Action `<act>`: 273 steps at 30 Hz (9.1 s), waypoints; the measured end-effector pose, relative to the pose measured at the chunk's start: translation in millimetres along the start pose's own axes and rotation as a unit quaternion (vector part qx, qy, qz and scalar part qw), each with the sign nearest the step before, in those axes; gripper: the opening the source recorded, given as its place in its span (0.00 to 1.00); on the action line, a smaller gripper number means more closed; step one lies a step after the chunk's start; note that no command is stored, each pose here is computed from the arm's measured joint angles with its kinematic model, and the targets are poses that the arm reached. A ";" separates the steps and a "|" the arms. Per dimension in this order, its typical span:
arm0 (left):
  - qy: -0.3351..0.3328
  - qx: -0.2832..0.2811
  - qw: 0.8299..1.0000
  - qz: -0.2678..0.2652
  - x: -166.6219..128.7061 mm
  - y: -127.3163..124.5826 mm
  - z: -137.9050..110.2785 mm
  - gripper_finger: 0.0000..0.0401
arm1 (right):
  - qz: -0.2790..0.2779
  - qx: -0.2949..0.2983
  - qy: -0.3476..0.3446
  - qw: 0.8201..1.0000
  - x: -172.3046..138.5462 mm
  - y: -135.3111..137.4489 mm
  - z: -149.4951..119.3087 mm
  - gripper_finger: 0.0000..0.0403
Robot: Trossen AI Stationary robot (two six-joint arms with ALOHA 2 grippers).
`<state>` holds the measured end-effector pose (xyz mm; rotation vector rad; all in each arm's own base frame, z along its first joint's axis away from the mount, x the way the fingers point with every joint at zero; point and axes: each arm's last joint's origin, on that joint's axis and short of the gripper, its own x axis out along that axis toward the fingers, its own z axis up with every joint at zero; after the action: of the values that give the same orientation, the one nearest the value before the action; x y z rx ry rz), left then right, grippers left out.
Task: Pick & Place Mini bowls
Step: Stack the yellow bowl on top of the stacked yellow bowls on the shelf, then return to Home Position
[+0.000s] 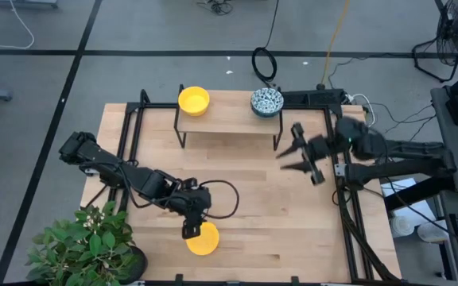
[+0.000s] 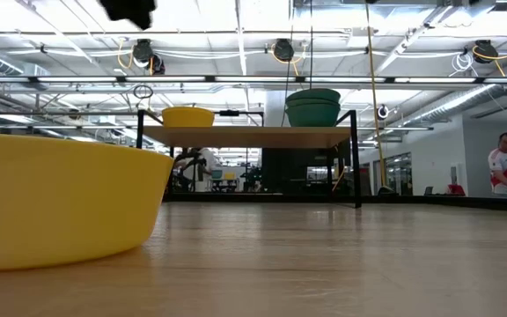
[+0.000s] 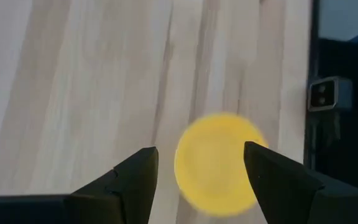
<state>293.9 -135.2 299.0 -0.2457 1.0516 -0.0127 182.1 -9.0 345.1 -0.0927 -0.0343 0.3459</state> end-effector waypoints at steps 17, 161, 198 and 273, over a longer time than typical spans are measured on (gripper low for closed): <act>0.105 -0.170 0.977 0.078 49.4 16.9 -62.1 0.60 | 0.023 -0.071 -0.065 0.995 -5.8 34.7 -44.8 0.34; -0.215 -0.346 0.879 0.247 -235.2 261.7 -3.9 0.28 | -0.013 -0.071 -0.044 0.996 -6.1 33.8 -47.6 0.32; -0.462 -0.245 0.823 0.223 -213.8 147.0 -196.1 0.28 | -0.012 -0.069 -0.043 0.997 -5.7 33.7 -47.9 0.32; -0.520 0.048 0.846 0.107 -16.3 174.7 -201.9 0.28 | -0.030 -0.036 -0.031 0.998 -41.1 42.9 -41.5 0.32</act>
<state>93.4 -2.5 181.6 -0.0144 -0.0208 0.2482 131.0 13.6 298.9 -0.1511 -0.1112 0.2877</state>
